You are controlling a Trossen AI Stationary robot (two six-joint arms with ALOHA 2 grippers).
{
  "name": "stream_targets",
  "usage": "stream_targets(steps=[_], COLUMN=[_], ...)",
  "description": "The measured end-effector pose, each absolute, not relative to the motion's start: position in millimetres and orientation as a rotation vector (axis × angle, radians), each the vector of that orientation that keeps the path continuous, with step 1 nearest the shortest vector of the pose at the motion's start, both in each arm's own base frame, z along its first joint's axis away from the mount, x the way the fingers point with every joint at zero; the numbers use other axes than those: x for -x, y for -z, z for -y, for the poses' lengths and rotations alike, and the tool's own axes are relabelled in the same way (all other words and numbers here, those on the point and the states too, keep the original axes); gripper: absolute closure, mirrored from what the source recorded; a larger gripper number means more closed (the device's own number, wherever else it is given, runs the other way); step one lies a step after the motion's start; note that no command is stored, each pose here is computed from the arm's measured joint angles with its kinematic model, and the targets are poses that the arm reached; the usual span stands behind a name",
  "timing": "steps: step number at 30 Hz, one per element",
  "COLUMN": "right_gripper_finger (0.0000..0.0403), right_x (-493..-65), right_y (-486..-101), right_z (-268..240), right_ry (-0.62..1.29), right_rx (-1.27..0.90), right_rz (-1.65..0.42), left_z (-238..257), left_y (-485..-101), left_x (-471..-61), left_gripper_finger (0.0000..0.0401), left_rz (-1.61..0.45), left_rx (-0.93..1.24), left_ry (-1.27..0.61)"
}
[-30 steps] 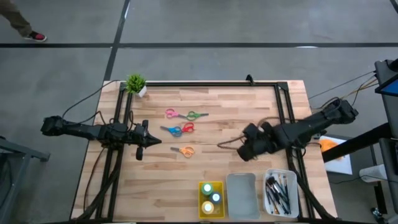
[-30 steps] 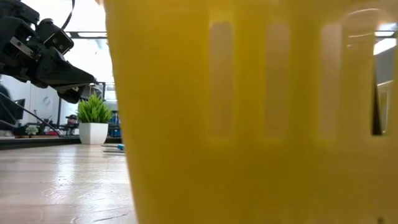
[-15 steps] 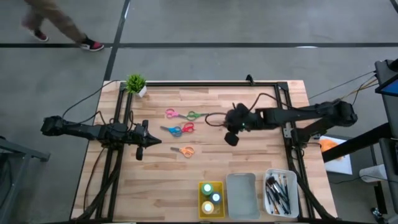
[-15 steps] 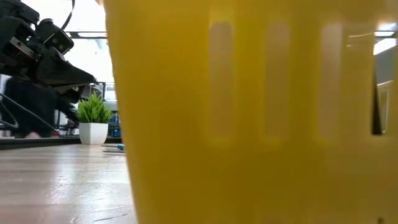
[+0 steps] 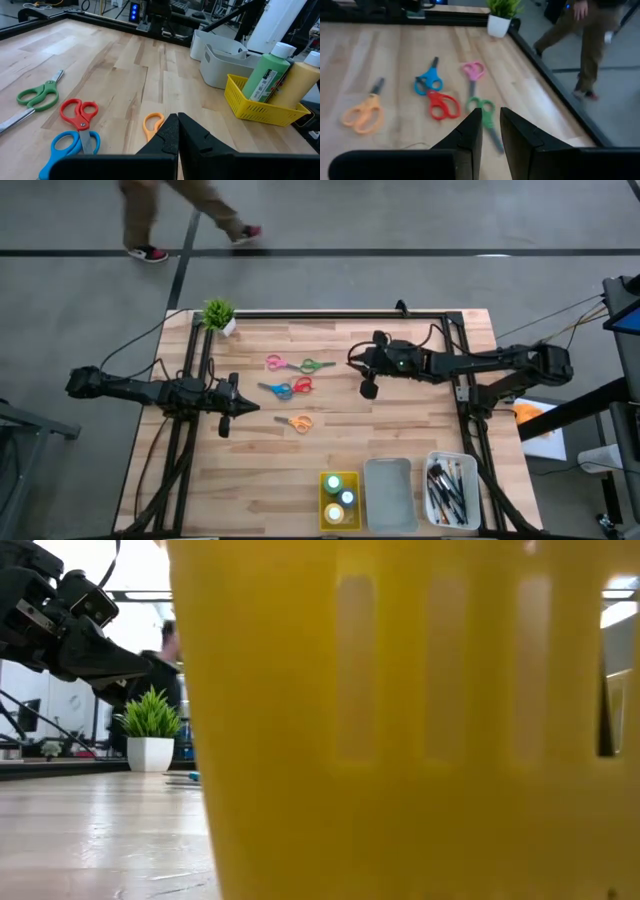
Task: Pick & Place Paint Supplies
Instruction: Put the red scissors into the gray bin
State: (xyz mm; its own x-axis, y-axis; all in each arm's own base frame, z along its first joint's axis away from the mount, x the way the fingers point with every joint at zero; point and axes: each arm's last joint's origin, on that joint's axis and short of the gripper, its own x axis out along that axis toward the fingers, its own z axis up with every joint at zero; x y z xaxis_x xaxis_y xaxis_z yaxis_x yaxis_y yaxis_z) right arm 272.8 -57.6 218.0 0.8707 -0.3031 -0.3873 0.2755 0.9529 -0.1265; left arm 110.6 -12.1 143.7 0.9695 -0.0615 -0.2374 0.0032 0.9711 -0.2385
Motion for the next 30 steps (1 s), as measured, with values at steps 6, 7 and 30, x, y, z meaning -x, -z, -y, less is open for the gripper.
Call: stream_targets(steps=[6, 7, 30], right_gripper_finger=[0.0339, 0.0339, 0.0339], right_x=[-273, -273, -371], right_y=[-226, -227, -167], right_z=[71, 72, 102], right_ry=[0.348, 0.343, 0.247], right_rx=[0.058, 0.056, 0.015], right_rz=[-0.391, -0.389, -0.575], left_z=[12, 12, 12], left_y=[-144, -144, -144], left_x=[-111, -111, -111], left_gripper_finger=[0.0401, 0.0401, 0.0401], left_rz=[-0.246, -0.246, -0.246], left_rx=[0.239, 0.239, 0.239], left_ry=[0.033, 0.033, 0.033])
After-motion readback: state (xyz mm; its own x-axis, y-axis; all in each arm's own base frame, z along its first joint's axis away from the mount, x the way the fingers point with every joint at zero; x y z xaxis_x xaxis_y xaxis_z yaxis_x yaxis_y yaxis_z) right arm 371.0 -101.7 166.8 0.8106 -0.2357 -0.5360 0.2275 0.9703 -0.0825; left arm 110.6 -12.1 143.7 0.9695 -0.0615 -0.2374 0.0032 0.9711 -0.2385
